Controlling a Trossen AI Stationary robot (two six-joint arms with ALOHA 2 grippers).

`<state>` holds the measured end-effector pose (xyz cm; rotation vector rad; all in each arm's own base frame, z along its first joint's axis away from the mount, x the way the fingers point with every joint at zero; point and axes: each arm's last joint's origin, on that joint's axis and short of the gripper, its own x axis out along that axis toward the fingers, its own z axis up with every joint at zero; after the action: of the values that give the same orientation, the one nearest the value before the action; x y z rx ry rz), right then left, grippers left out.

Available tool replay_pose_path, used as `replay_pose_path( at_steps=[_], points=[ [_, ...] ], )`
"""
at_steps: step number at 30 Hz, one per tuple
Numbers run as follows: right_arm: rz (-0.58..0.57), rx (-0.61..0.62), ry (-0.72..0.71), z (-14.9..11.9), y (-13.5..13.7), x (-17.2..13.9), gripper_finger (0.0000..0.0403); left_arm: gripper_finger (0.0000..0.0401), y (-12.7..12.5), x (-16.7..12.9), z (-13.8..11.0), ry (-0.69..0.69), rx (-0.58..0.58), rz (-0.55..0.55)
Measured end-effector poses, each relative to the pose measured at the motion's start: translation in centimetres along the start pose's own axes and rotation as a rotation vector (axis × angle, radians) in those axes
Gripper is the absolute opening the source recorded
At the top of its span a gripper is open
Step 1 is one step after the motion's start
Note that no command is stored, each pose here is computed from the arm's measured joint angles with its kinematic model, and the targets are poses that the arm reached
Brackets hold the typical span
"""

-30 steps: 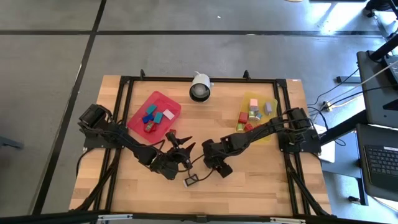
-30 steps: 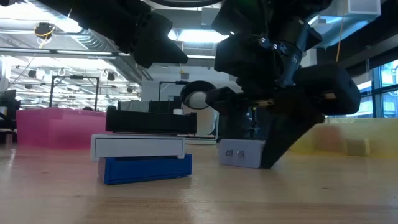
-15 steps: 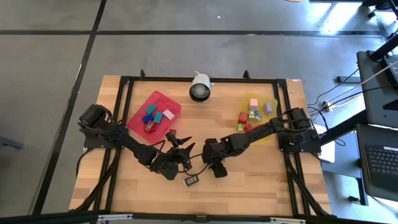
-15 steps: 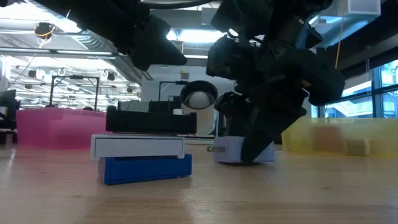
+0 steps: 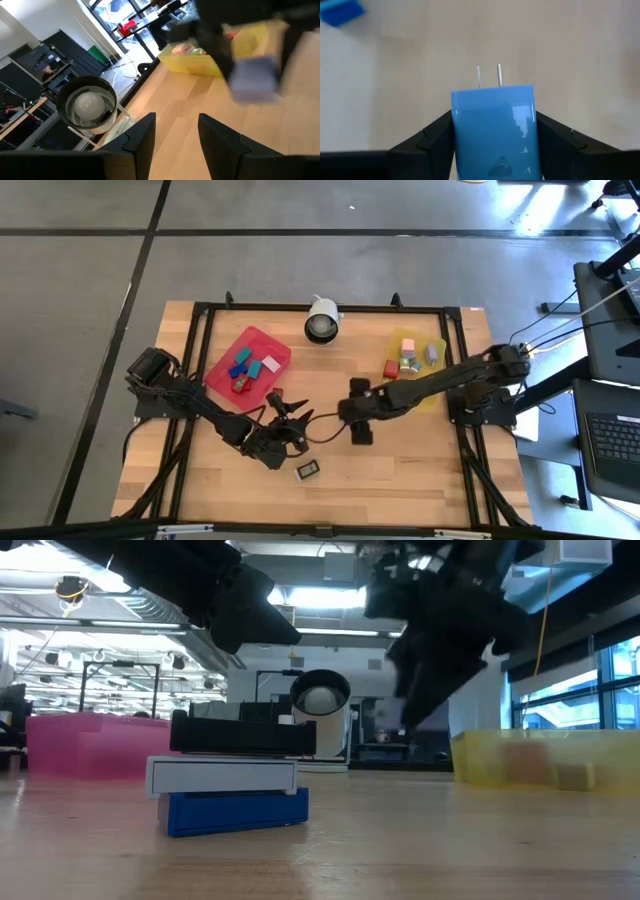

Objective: Pick & Place Office items
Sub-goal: Put the purple charger adapter into the yellow bin

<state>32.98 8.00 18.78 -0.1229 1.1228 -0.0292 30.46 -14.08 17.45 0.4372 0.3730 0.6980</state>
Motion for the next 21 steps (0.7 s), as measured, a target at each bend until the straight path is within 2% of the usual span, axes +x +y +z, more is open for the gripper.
replay_pose_path(
  at_steps=[3,10,16,21],
  points=[
    [-0.116,0.0,0.033,-0.7,-1.0,-2.2,0.0225,0.0145,0.0,0.0,0.0,0.0,0.0,-0.001],
    [-0.382,0.115,0.055,-3.0,-3.4,-8.0,0.0227,0.0145,0.0,0.0,0.0,0.0,0.001,-0.001],
    [-0.512,0.264,0.05,-5.2,-4.8,-11.8,0.0226,0.0145,0.0,0.0,0.0,0.0,-0.008,-0.001],
    [-0.616,0.393,0.054,-6.7,-5.5,-13.5,0.0227,0.0145,-0.1,0.0,0.0,0.0,-0.027,-0.017]
  ],
)
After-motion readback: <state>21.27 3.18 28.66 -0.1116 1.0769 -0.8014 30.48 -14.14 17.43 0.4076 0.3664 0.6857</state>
